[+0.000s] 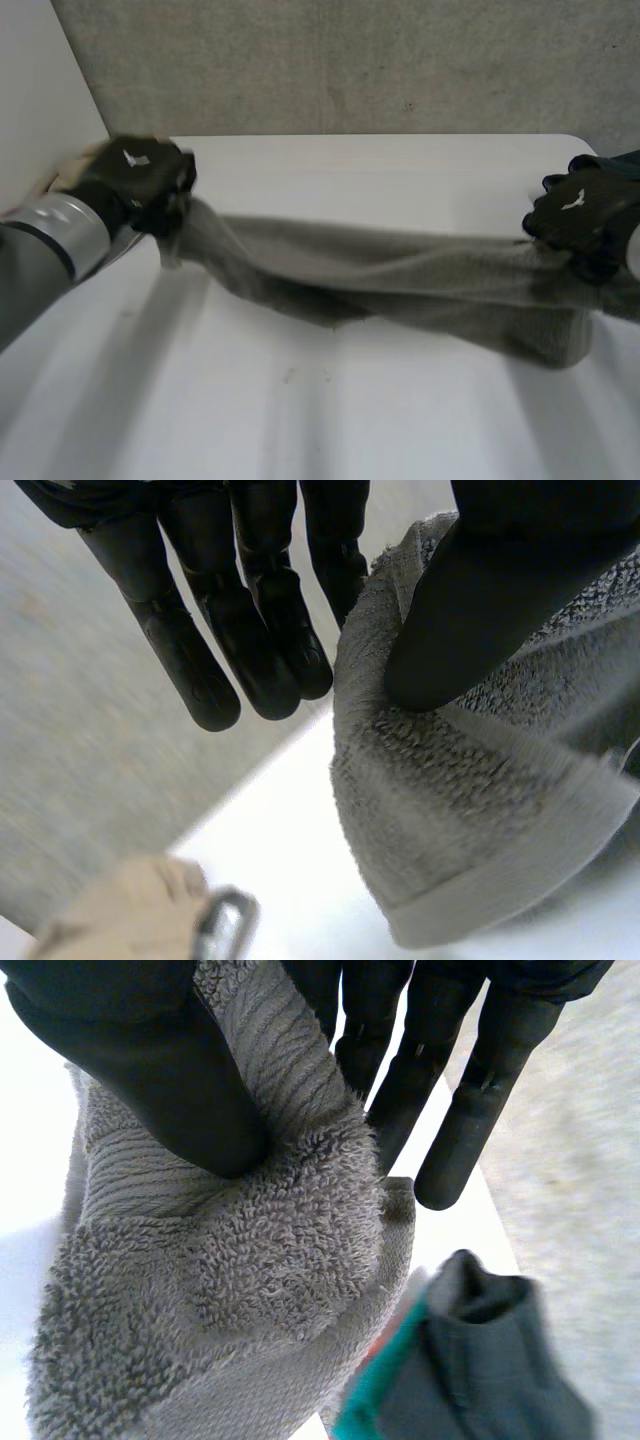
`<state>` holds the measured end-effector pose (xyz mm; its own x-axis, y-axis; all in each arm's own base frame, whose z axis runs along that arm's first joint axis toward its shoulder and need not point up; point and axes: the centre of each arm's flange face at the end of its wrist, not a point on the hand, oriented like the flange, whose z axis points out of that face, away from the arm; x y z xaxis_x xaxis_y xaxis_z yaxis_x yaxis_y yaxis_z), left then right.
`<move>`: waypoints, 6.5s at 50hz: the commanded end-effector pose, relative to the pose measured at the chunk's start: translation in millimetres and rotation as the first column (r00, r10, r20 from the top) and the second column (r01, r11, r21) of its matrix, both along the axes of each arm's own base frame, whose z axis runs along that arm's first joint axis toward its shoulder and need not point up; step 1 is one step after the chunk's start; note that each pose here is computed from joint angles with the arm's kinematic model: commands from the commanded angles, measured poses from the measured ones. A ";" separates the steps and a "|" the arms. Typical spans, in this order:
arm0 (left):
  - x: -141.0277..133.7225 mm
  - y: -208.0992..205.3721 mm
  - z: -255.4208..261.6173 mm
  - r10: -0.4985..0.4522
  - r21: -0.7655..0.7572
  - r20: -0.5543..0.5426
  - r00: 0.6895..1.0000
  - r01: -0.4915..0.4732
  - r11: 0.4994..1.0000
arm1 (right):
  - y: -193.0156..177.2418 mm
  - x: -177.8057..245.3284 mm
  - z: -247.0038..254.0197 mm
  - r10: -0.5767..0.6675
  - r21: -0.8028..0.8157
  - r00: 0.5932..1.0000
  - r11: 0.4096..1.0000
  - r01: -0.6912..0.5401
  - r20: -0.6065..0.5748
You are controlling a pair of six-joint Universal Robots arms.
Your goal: Fold the laundry.
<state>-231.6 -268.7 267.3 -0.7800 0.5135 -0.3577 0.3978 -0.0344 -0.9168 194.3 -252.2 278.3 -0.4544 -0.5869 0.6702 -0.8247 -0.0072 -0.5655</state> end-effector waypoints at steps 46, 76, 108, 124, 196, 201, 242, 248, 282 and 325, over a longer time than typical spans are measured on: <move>-21.6 -22.6 -73.9 0.009 -0.163 -0.051 0.999 -0.017 0.986 | -69.9 43.3 -99.8 -0.190 0.111 0.909 0.981 0.160 0.372; -15.6 -5.2 -57.2 -0.009 -0.191 -0.068 0.998 -0.005 0.982 | -111.0 70.6 -108.5 -0.004 0.246 0.924 0.964 -0.098 0.382; 29.4 0.8 69.5 0.097 -0.378 -0.119 0.988 -0.136 0.916 | -34.8 13.8 73.3 0.010 -0.197 0.941 0.979 0.060 0.337; 35.2 -7.9 52.4 0.051 -0.013 0.051 0.997 -0.051 0.999 | 13.1 -6.7 74.8 -0.001 -0.186 0.988 0.982 0.030 0.153; 49.3 111.0 -85.7 -0.258 0.410 0.518 0.816 0.028 0.912 | 46.9 -11.0 -73.2 0.064 0.194 0.978 0.981 -0.024 -0.199; 42.2 87.4 -79.8 -0.205 0.281 0.502 0.840 0.066 0.957 | 21.8 -6.7 -69.1 0.016 0.050 0.992 0.999 -0.010 -0.126; -67.0 -84.9 -100.6 -0.021 -0.200 0.233 0.972 0.069 0.977 | -116.5 36.7 -111.5 -0.188 -0.239 0.941 0.936 0.258 0.280; -48.3 -49.9 -73.4 -0.022 -0.166 0.167 0.986 0.050 0.985 | -80.7 18.9 -75.6 -0.139 -0.110 0.923 0.976 0.190 0.358; -23.5 -13.8 -77.6 0.007 -0.142 0.096 0.995 0.007 0.990 | -94.2 -94.4 -137.7 -0.378 0.064 0.879 0.924 0.376 0.291; 16.4 2.2 -44.6 0.115 -0.166 -0.008 0.993 -0.114 0.979 | 97.6 237.3 -140.5 0.712 -0.301 0.675 0.698 -0.650 0.192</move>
